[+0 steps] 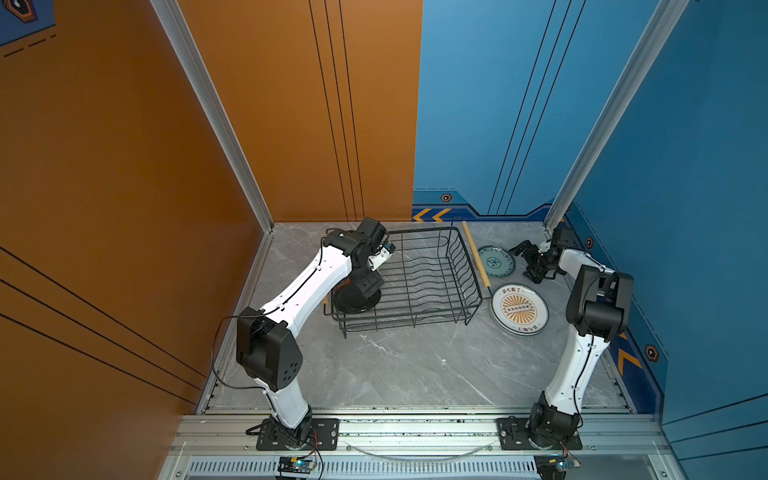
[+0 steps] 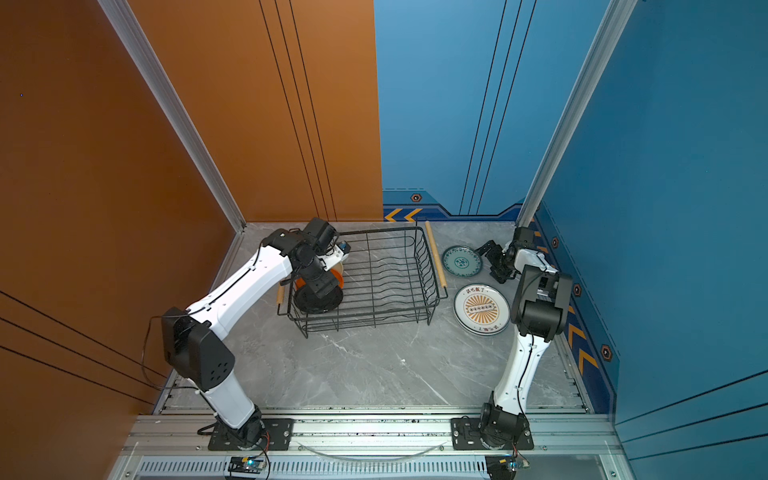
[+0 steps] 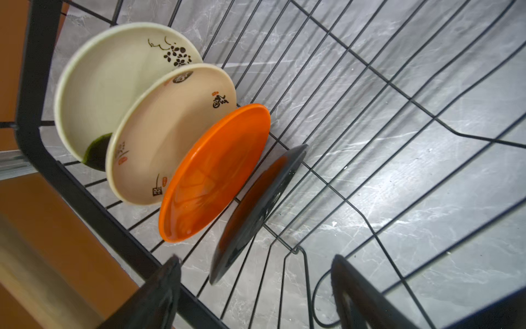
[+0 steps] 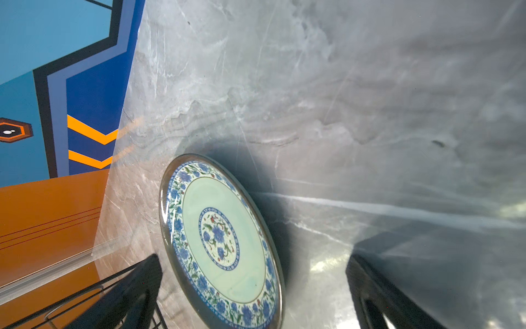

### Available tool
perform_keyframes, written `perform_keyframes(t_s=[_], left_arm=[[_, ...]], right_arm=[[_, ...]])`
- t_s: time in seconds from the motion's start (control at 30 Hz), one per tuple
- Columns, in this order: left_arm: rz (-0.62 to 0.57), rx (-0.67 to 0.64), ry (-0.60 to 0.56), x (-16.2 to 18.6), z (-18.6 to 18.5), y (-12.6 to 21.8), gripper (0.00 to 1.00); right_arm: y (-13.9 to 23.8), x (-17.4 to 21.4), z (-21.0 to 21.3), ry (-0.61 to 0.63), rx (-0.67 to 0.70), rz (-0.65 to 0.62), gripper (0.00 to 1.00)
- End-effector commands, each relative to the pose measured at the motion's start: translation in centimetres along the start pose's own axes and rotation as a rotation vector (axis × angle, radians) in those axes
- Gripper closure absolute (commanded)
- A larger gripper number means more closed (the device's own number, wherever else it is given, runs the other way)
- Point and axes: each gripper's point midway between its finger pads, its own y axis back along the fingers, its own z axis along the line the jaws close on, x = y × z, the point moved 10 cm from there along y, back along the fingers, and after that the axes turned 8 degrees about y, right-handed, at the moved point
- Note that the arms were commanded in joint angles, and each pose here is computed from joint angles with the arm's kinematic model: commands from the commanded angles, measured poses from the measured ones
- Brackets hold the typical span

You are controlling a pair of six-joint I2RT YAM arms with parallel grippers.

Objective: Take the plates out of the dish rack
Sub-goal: 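Grasp the black plate in the rack with the left gripper and lift it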

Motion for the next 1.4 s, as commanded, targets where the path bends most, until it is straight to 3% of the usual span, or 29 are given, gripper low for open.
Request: perform_keyframes(t_s=[0.0,0.77,0.97,1.37], left_arm=[[0.018,0.015,-0.033,-0.1,0.4,0.2,0.24],[0.164,0.094,-0.031,0.5,1.3,-4.7,0.47],[0.218,0.085,-0.037,1.2,1.0,-5.5,0.61],[0.259,0.077,-0.048,1.4,0.8,-6.3,0.79]], right_arm=[[0.6,0.2,-0.8,-0.024,0.015,-0.005,0.00],[0.2,0.1,-1.9,-0.057,-0.026,-0.003,0.00],[0.2,0.0,-2.1,-0.066,-0.038,-0.005,0.00],[0.1,0.0,-2.0,-0.073,-0.066,-0.003,0.00]])
